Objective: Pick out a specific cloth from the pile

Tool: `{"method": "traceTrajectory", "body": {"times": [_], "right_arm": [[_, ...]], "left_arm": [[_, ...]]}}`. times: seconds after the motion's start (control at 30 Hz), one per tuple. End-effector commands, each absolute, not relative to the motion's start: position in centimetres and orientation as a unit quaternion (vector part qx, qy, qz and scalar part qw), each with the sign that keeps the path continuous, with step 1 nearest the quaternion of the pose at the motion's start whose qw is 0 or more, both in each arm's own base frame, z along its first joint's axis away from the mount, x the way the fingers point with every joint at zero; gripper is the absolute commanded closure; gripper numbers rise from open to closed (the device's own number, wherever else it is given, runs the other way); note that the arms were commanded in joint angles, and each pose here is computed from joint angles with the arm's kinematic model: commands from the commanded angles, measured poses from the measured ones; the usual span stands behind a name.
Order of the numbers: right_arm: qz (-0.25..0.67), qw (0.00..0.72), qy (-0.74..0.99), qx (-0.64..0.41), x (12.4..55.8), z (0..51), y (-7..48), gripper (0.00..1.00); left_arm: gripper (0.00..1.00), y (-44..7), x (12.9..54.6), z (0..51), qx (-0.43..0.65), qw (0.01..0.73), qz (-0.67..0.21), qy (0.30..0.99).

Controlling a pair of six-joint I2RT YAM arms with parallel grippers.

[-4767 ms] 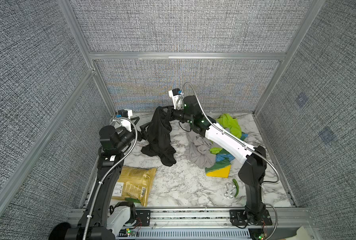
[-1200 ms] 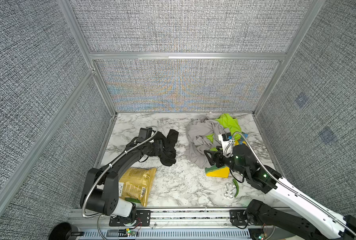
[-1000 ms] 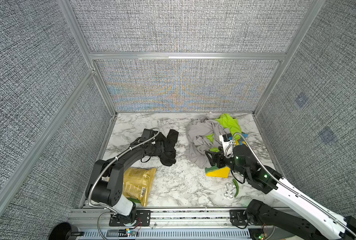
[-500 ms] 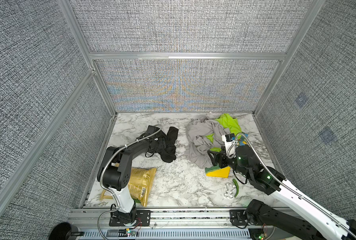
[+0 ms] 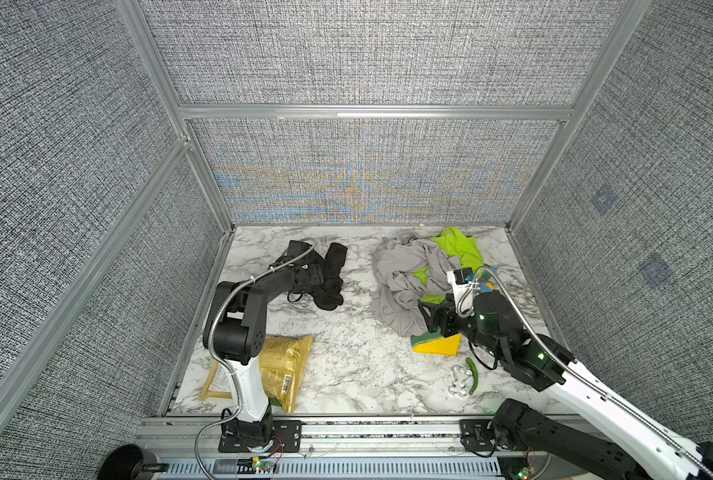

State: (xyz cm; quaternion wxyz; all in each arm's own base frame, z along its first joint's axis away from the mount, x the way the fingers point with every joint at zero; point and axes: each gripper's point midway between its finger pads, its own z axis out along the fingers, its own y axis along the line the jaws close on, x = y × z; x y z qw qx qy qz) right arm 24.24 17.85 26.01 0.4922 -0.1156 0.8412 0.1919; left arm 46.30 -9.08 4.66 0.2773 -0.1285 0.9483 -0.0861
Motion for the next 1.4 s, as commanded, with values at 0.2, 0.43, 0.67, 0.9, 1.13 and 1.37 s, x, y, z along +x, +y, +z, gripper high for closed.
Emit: {"method": "traceTrajectory", "body": {"times": [0.2,0.43,0.67,0.9,1.13,1.37], "right_arm": [[0.184,0.491,0.845,-0.108,24.5,26.1,17.6,0.11],[0.178,0.488,0.848,-0.107,24.5,25.7,17.4,0.11],[0.181,0.482,0.851,-0.103,24.6,25.5,17.5,0.11],[0.187,0.480,0.851,-0.101,24.5,25.6,17.6,0.11],[0.182,0.487,0.848,-0.101,24.6,26.2,17.1,0.11],[0.178,0.487,0.849,-0.103,25.1,25.9,16.2,0.09]], "left_arm": [[0.22,-9.4,46.6,4.7,-0.131,0.271,-0.114,0.947],[0.20,-9.4,47.1,5.7,-0.132,0.282,-0.120,0.943],[0.13,-9.1,46.6,8.1,-0.131,0.298,-0.125,0.937],[0.08,-9.0,44.8,10.7,-0.125,0.312,-0.135,0.932],[0.05,-8.8,42.0,15.1,-0.112,0.352,-0.152,0.917],[0.01,-8.4,39.6,21.9,-0.082,0.452,-0.170,0.872]]}}
